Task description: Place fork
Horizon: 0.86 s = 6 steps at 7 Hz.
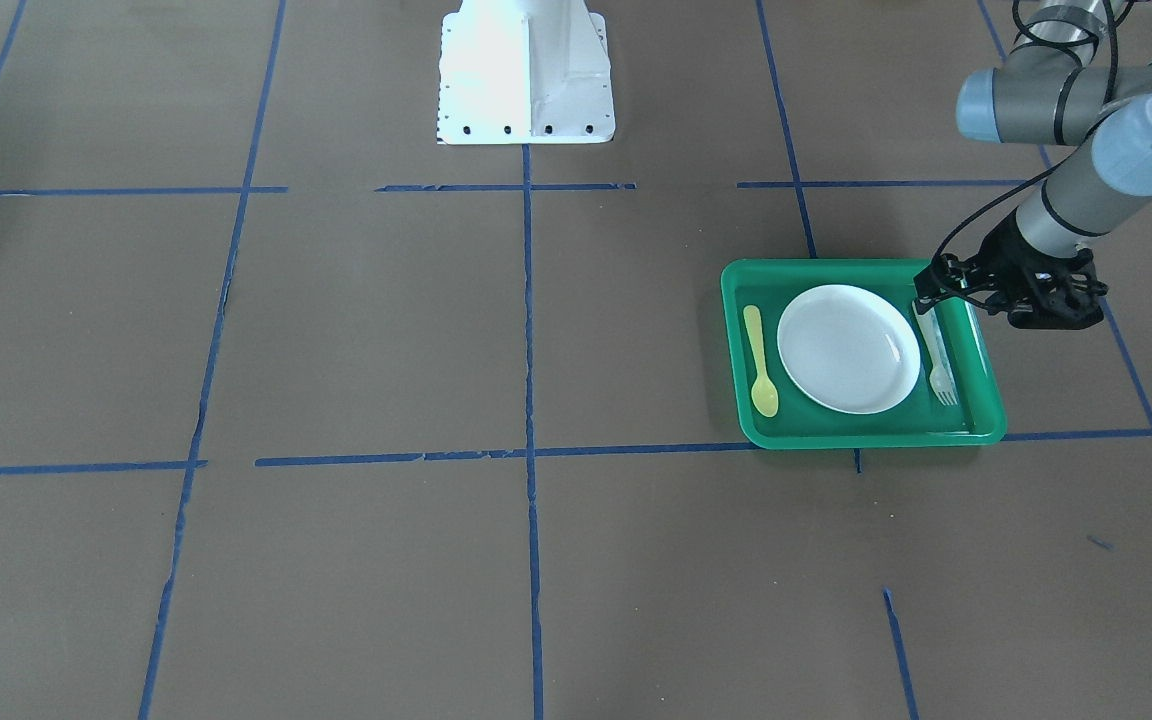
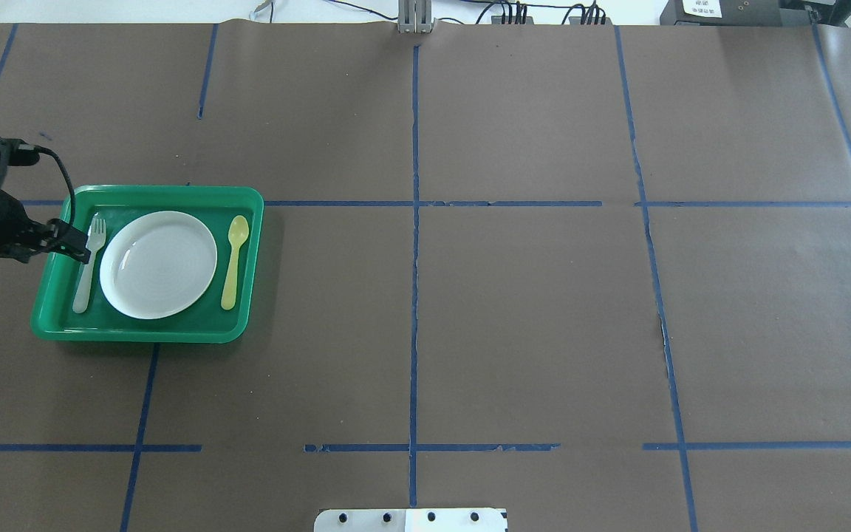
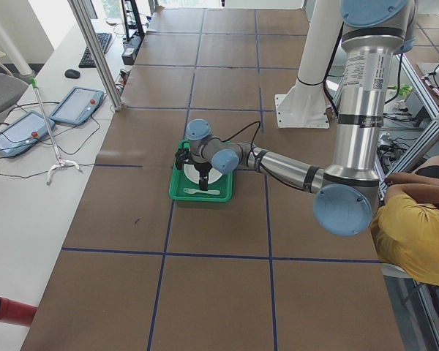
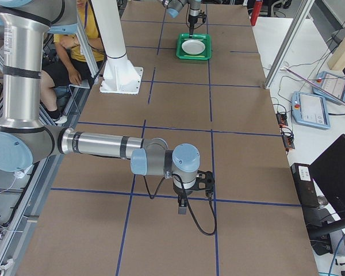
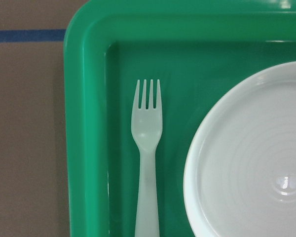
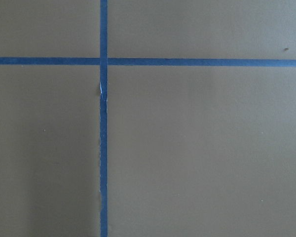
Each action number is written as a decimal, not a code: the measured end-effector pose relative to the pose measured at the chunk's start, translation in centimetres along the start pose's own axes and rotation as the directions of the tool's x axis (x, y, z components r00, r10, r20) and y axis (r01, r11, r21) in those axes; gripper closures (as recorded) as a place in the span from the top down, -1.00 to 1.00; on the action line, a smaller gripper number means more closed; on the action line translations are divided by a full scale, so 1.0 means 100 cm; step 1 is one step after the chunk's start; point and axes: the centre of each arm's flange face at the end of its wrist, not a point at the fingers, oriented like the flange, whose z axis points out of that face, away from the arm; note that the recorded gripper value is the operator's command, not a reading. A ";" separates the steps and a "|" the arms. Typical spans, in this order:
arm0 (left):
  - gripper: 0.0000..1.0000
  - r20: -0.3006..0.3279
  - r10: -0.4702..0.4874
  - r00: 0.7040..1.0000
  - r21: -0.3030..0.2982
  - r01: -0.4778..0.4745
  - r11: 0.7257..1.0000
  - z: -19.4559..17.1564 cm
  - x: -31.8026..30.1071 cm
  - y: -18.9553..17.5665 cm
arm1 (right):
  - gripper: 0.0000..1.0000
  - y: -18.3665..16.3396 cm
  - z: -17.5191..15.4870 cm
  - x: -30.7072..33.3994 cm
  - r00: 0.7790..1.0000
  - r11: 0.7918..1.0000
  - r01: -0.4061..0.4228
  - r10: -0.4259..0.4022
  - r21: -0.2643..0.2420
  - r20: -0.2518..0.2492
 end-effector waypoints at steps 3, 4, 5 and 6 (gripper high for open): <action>1.00 0.077 0.121 0.990 0.126 -0.130 0.983 -0.083 -0.118 -0.008 | 1.00 0.000 0.000 0.000 1.000 1.000 0.000 0.000 0.000 0.000; 1.00 0.122 0.150 0.981 0.119 -0.165 0.979 -0.101 -0.170 0.004 | 1.00 0.000 0.000 0.000 1.000 1.000 0.000 0.000 0.000 0.000; 1.00 0.134 0.145 0.980 0.102 -0.160 0.982 -0.114 -0.213 0.022 | 1.00 0.000 0.000 0.000 1.000 1.000 0.000 0.000 0.000 0.000; 1.00 0.120 0.135 0.983 0.085 -0.146 0.986 -0.121 -0.247 0.042 | 1.00 0.000 0.000 0.000 1.000 1.000 0.000 0.000 0.000 0.001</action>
